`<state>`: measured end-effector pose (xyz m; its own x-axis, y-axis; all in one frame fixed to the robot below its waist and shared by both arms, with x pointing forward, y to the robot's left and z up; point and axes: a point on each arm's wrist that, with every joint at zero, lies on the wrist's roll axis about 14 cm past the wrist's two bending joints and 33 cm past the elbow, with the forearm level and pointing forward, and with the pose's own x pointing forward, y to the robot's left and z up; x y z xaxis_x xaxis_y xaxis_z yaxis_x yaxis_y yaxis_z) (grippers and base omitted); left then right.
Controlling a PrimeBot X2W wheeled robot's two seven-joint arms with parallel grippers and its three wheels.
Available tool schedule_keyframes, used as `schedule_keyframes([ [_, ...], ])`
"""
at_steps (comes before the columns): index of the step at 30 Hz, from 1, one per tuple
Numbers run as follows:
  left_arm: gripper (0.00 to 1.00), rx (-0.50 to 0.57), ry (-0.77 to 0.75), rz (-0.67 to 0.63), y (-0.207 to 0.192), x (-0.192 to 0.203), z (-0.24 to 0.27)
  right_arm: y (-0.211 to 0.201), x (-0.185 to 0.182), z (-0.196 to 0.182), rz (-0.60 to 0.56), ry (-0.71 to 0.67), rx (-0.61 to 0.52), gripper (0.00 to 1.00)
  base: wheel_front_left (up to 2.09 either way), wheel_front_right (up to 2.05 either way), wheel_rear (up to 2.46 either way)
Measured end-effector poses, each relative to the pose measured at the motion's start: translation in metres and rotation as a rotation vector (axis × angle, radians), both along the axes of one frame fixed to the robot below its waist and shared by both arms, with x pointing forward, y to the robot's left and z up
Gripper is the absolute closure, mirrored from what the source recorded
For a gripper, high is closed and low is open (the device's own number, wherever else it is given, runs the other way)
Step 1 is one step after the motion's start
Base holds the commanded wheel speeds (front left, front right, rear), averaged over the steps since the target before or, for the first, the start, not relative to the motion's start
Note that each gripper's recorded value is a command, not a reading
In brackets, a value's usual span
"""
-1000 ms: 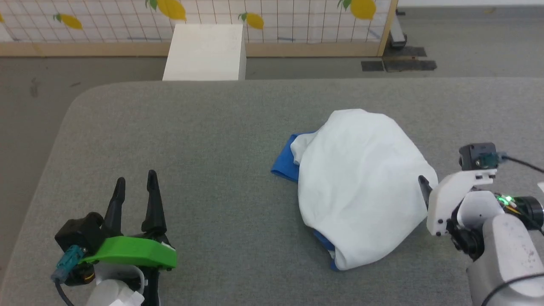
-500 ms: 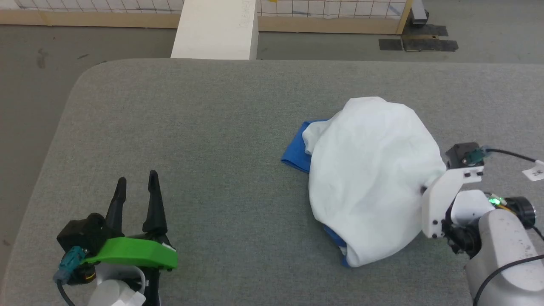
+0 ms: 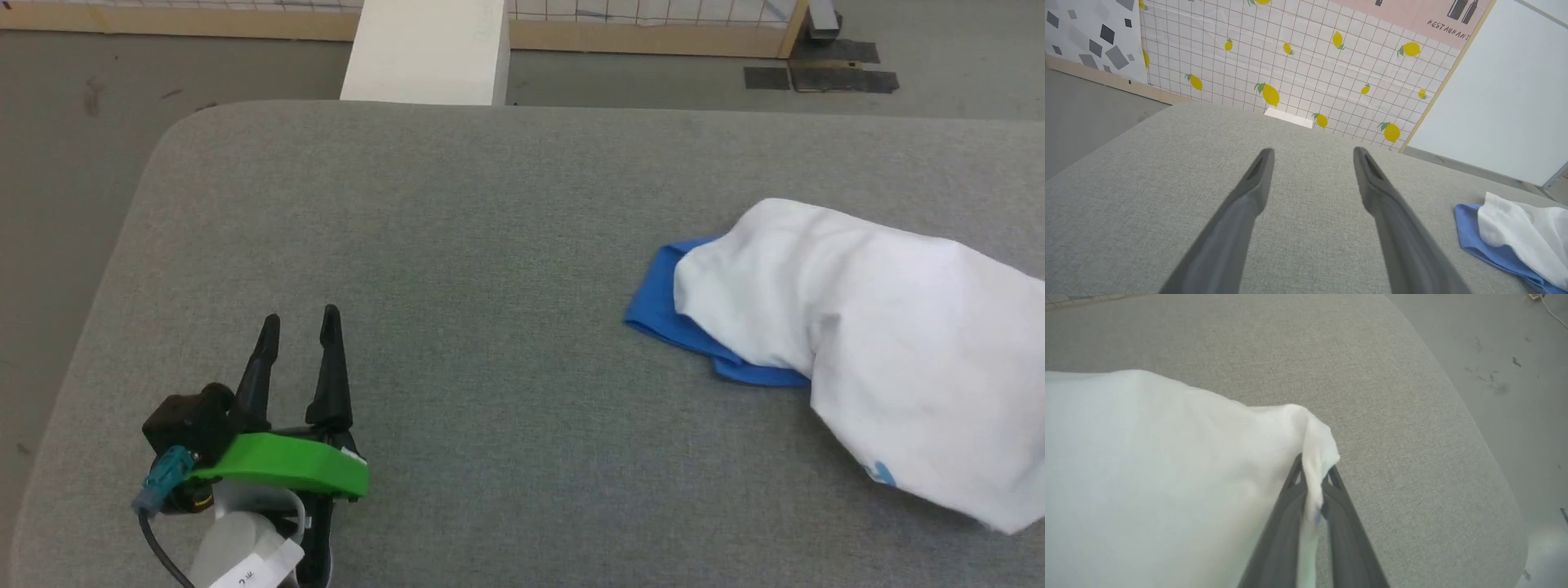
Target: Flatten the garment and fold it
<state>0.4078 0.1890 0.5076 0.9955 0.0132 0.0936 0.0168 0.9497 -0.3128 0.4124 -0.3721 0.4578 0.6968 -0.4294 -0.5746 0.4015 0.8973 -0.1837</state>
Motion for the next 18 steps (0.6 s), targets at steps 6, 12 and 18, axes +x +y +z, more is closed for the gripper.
schedule_keyframes([
  [6, 0.00, -0.007, 0.019, -0.021, -0.007, -0.001, -0.006, 0.043, 0.008, 0.009, 0.032, -0.186, 0.108, 0.00, 0.00, 0.00, 0.00],
  [12, 0.00, -0.029, 0.001, -0.071, -0.024, 0.000, 0.000, 0.048, 0.008, 0.087, 0.085, -0.582, 0.034, 0.00, 0.00, 0.00, 0.00],
  [18, 0.00, -0.051, 0.007, -0.197, -0.066, 0.015, 0.011, 0.058, -0.030, 0.061, 0.096, -0.604, 0.106, 0.00, 0.00, 0.00, 0.00],
])
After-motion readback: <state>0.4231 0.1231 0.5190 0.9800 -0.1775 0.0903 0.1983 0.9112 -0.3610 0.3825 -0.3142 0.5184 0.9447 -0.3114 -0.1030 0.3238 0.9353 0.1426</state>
